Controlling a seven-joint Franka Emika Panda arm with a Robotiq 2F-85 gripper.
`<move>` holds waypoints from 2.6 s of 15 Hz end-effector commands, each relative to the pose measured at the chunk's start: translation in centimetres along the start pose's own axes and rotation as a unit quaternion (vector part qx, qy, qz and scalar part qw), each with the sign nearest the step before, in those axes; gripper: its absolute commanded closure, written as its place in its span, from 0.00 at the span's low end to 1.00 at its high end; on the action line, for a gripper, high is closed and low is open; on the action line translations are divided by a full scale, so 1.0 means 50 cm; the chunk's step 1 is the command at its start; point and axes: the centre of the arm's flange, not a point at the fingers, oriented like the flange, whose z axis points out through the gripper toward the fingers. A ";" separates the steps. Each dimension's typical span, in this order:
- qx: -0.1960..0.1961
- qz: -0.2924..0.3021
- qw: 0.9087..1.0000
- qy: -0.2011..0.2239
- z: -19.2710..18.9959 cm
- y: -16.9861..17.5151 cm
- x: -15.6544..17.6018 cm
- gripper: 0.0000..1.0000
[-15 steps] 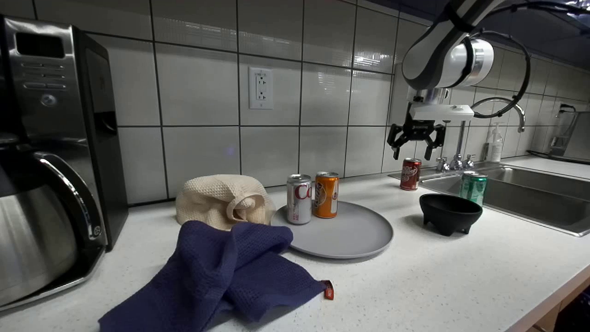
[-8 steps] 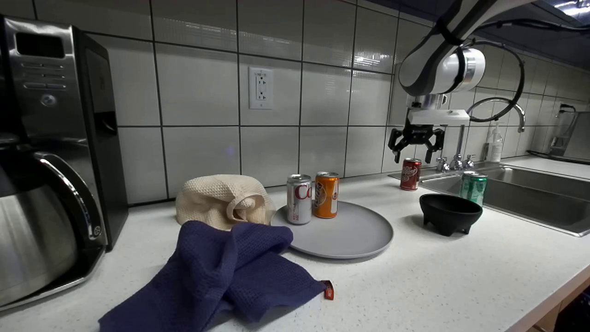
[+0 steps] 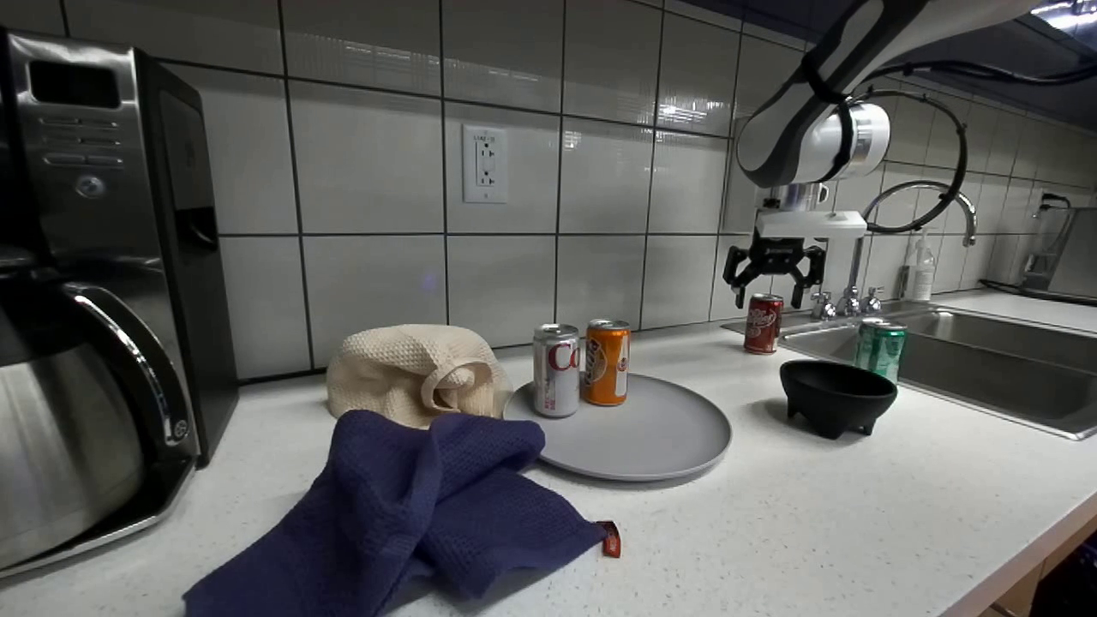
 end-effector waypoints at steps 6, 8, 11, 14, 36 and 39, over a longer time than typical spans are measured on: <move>0.004 0.013 1.000 -0.016 0.001 0.018 0.068 0.00; 0.004 0.017 1.000 -0.019 0.004 0.026 0.077 0.00; 0.005 0.024 0.999 -0.024 0.011 0.040 0.089 0.00; 0.004 0.029 0.999 -0.029 0.021 0.050 0.104 0.00; -0.003 0.016 0.999 -0.033 0.037 0.027 0.155 0.61; 0.000 0.006 1.000 -0.022 0.016 0.000 0.145 0.61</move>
